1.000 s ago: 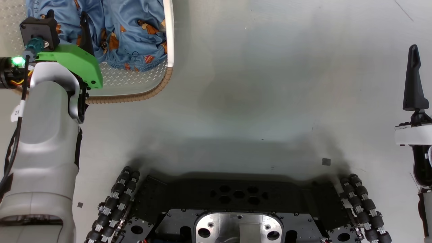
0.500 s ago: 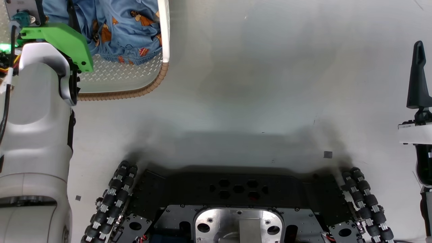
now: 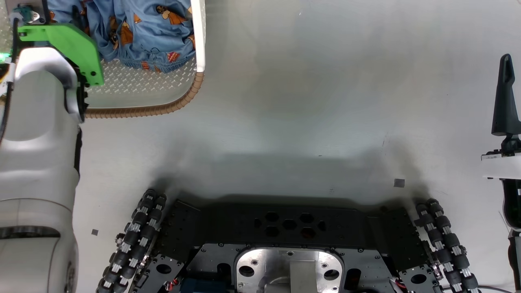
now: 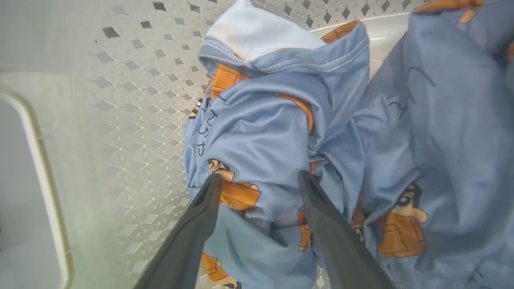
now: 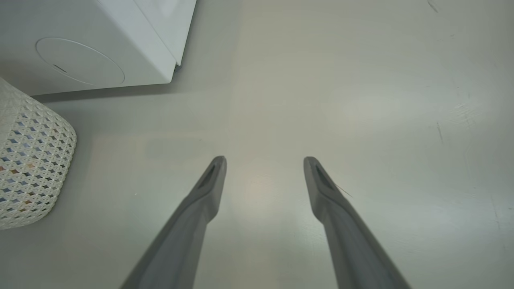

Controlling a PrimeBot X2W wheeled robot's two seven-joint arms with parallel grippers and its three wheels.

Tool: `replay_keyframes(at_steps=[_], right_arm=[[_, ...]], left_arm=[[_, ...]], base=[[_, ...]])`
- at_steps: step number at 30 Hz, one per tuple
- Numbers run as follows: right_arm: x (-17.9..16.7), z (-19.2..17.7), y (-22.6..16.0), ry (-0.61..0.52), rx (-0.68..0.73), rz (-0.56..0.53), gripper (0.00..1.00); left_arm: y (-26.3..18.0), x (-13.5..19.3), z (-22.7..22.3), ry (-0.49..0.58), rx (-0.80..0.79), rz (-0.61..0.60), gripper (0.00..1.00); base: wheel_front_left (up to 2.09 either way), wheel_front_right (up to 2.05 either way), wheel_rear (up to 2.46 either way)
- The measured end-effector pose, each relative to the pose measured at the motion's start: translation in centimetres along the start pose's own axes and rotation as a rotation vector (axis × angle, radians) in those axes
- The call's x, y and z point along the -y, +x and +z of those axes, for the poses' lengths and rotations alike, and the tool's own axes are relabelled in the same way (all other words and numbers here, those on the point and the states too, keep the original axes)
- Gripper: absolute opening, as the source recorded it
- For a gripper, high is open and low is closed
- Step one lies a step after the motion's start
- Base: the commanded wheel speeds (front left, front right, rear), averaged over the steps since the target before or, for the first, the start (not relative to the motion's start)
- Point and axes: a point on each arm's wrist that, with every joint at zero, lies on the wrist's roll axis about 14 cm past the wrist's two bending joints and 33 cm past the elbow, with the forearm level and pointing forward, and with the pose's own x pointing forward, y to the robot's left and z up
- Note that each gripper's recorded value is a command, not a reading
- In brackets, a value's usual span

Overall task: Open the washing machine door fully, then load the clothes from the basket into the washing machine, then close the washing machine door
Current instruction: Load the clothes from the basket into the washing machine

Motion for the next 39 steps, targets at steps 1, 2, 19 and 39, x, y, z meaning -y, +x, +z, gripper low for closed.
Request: replay_keyframes(at_steps=[1,2,19,39], right_arm=[[0.0,0.0,0.0,0.002,0.0,0.0,1.0],[0.0,0.0,0.0,0.002,0.0,0.0,1.0],[0.0,-0.7,-0.8,0.015,-0.025,-0.004,1.0],[0.3,3.4,0.2,0.018,0.094,-0.019,1.0]], left_arm=[[0.1,-0.3,-0.1,0.005,-0.006,0.006,1.0],[0.1,-0.3,-0.1,0.005,-0.006,0.006,1.0],[1.1,-1.8,-2.6,0.01,-0.1,0.046,0.62],[0.8,-0.8,0.3,-0.039,0.024,-0.01,0.0]], base=[[0.0,0.0,0.0],[0.0,0.0,0.0],[0.0,0.0,0.0],[0.0,0.0,0.0]])
